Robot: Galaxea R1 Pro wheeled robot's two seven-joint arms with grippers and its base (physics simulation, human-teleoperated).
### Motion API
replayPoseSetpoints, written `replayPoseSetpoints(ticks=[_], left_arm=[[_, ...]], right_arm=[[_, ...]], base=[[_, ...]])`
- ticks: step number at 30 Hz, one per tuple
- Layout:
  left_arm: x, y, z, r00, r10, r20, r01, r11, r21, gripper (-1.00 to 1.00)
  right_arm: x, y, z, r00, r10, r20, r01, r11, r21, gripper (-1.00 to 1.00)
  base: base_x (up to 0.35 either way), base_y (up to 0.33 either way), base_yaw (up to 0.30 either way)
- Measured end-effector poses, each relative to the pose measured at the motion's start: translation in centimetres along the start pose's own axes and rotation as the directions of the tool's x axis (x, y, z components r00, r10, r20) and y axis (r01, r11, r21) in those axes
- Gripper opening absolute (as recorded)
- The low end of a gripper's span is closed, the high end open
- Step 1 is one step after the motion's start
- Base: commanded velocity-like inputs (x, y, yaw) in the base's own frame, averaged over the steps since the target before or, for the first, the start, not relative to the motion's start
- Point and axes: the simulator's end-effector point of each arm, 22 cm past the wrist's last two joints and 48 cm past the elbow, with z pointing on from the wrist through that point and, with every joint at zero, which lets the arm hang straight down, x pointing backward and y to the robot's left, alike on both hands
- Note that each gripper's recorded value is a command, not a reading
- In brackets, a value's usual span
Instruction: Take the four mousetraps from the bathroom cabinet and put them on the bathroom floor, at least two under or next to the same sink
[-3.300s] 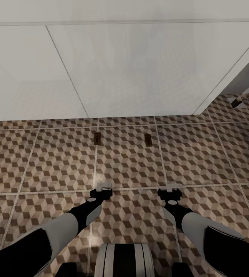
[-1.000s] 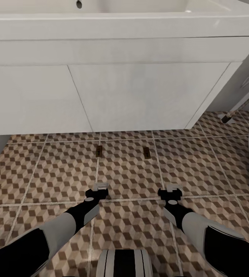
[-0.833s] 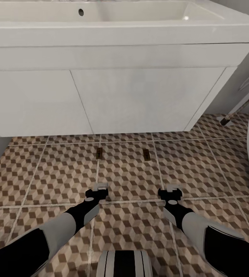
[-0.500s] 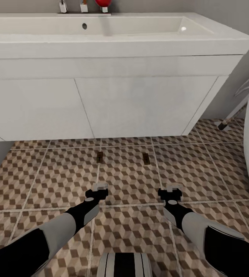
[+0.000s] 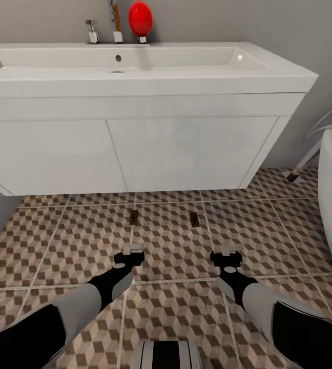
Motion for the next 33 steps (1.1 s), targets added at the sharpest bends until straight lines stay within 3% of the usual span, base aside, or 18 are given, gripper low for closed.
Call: replayPoseSetpoints(ticks=[11,20,33], left_arm=[[-2.3,0.2,-1.4,0.999,-0.002,0.038,0.002,1.0,-0.002,1.0],[0.3,0.5,-3.0,1.0,0.006,0.014,-0.006,1.0,-0.007,1.0],[-1.3,0.9,-4.7,0.999,0.008,0.047,-0.007,1.0,-0.012,1.0]], right_arm=[[-2.6,-0.7,-1.2,0.999,0.012,0.04,-0.013,1.0,0.007,1.0],[-2.5,-1.3,-2.5,0.999,0.013,0.046,-0.013,1.0,0.011,1.0],[-4.9,-1.7,-4.2,0.996,0.024,0.089,-0.025,1.0,0.01,1.0]], base=[[0.0,0.0,0.0],[0.0,0.0,0.0],[0.0,0.0,0.0]])
